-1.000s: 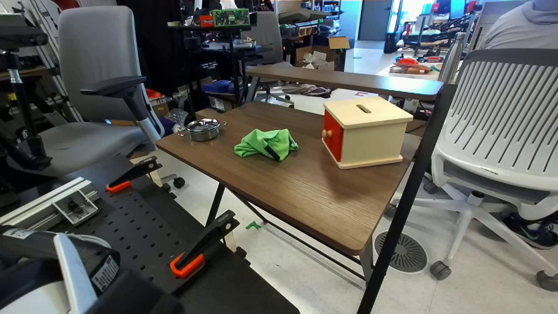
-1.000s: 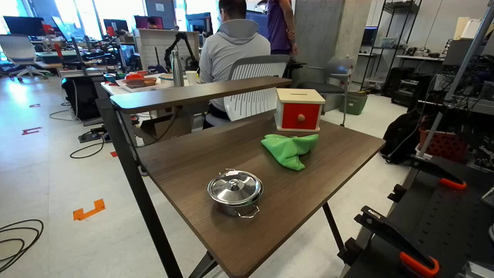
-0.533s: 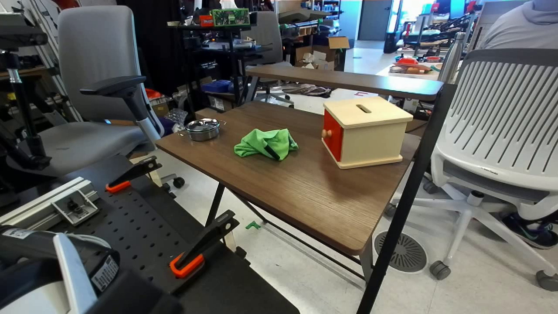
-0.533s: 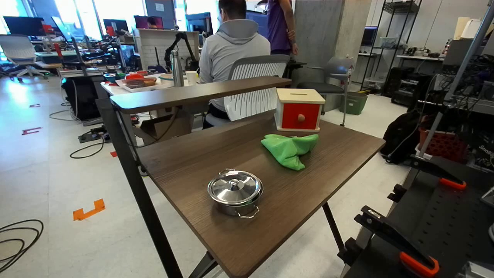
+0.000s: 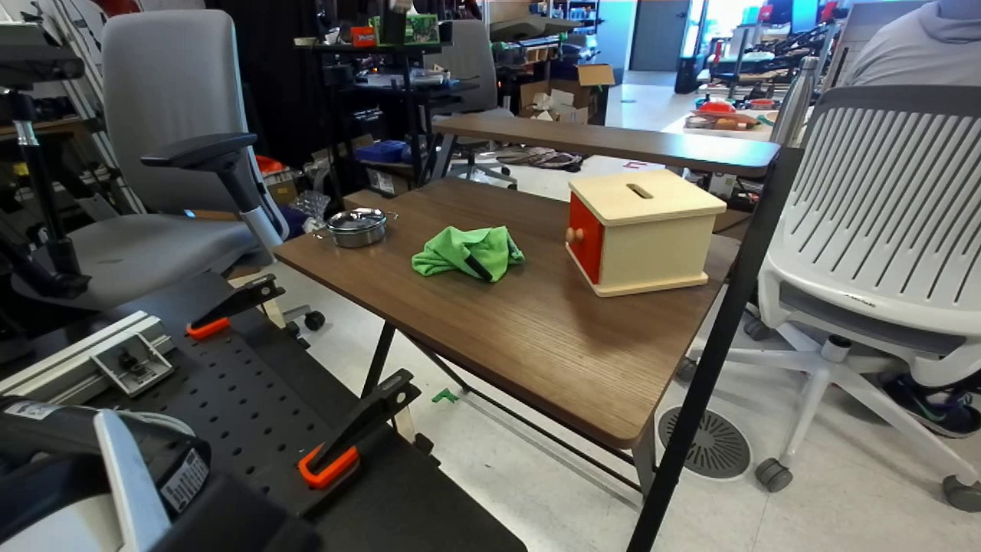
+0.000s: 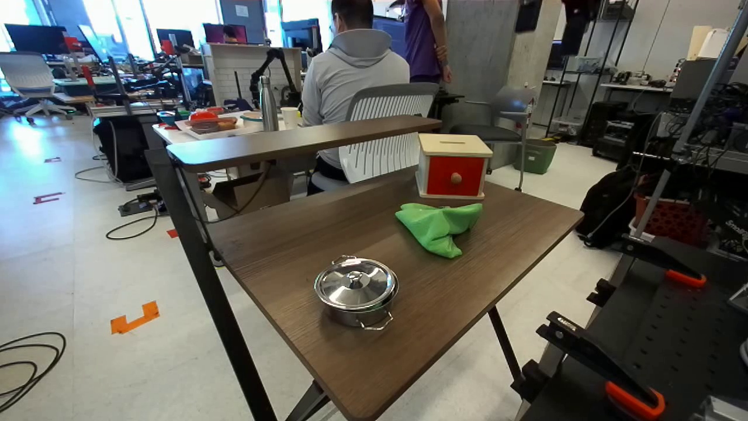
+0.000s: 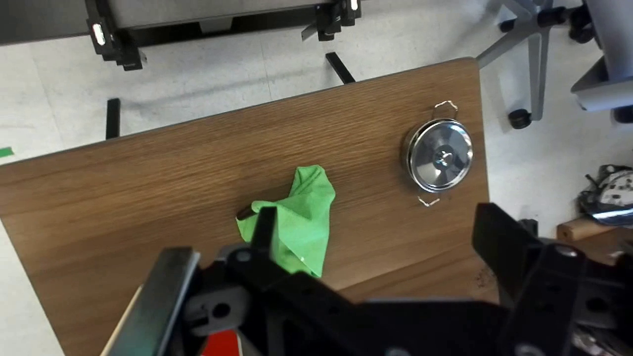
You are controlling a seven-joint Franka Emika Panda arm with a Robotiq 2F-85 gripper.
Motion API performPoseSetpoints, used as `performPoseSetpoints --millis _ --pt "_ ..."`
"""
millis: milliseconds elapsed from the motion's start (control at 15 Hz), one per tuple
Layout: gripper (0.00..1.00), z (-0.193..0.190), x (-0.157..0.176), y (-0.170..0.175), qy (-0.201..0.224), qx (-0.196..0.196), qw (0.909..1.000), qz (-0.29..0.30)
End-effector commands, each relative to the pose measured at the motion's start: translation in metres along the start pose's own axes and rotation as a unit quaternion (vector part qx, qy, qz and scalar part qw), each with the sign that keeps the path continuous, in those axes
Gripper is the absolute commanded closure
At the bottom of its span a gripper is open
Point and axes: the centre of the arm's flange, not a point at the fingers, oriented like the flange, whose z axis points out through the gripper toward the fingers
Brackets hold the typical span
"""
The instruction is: Unfold the green towel
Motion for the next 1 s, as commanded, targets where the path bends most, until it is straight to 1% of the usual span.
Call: performPoseSetpoints --millis 0,133,200,400,533,733,933 --pt "0.0 0.043 0.029 0.005 -0.024 -0.066 0.9967 0.042" --pt "0.0 0.067 0.034 0.014 -0.046 -0.11 0.9914 0.054" --pt "0.0 0.078 0.035 0.019 -0.048 -0.127 0.9889 0.06" --pt "0.0 0.11 0.045 0.031 -0.063 -0.157 0.9838 0.06" --pt "0.0 0.128 0.05 0.035 -0.064 -0.163 0.9833 0.051" --pt "0.0 0.151 0.061 0.038 -0.041 -0.153 0.9865 0.043" --pt "0.0 0.17 0.071 0.04 -0.007 -0.143 0.9892 0.032"
